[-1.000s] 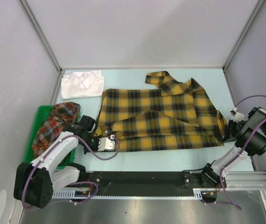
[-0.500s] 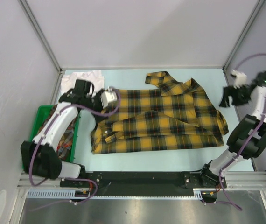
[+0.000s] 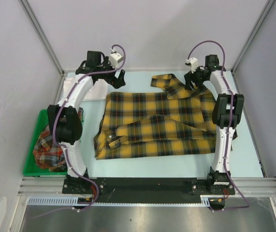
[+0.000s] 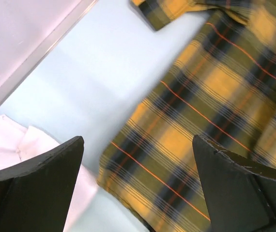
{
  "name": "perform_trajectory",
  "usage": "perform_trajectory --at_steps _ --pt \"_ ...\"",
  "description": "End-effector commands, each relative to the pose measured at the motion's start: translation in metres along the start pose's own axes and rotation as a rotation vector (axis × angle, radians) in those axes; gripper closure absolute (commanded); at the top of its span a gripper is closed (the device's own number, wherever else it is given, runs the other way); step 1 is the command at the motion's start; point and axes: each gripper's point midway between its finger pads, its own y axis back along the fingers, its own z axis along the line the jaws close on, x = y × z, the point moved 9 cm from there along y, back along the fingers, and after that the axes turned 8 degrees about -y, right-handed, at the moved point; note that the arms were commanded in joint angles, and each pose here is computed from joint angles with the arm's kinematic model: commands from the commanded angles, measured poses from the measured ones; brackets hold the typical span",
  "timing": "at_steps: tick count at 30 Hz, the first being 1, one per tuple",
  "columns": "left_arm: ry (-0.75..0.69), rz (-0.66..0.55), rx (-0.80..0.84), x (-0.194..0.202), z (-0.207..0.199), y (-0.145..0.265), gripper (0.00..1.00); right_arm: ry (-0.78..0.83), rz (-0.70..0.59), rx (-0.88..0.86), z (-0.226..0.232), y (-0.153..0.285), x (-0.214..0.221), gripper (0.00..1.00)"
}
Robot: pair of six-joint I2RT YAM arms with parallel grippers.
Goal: Fold and stack the long sleeve shirts
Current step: Fold the shirt
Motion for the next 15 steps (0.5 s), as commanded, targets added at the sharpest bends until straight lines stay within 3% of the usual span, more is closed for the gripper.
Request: perform_trajectory --at_steps 1,3,9,15 --pt "0.042 0.093 0.03 0.02 0.013 -0.024 0.01 0.06 0.0 0.025 -0.015 -0.004 -0.008 0.21" --pt "-0.049 0.131 0.023 0.022 0.024 -0.033 0.05 0.073 0.011 0.026 -0.016 -0.006 -0.002 0.21" --pt "-0.127 0.252 0.064 0.06 0.038 -0.067 0.27 0.05 0.056 -0.011 -0.011 -0.007 0.014 0.25" --pt "-0.174 0.32 0.094 0.079 0.04 -0.078 0.37 0.01 0.051 -0.032 -0.011 -0.001 0.019 0.47"
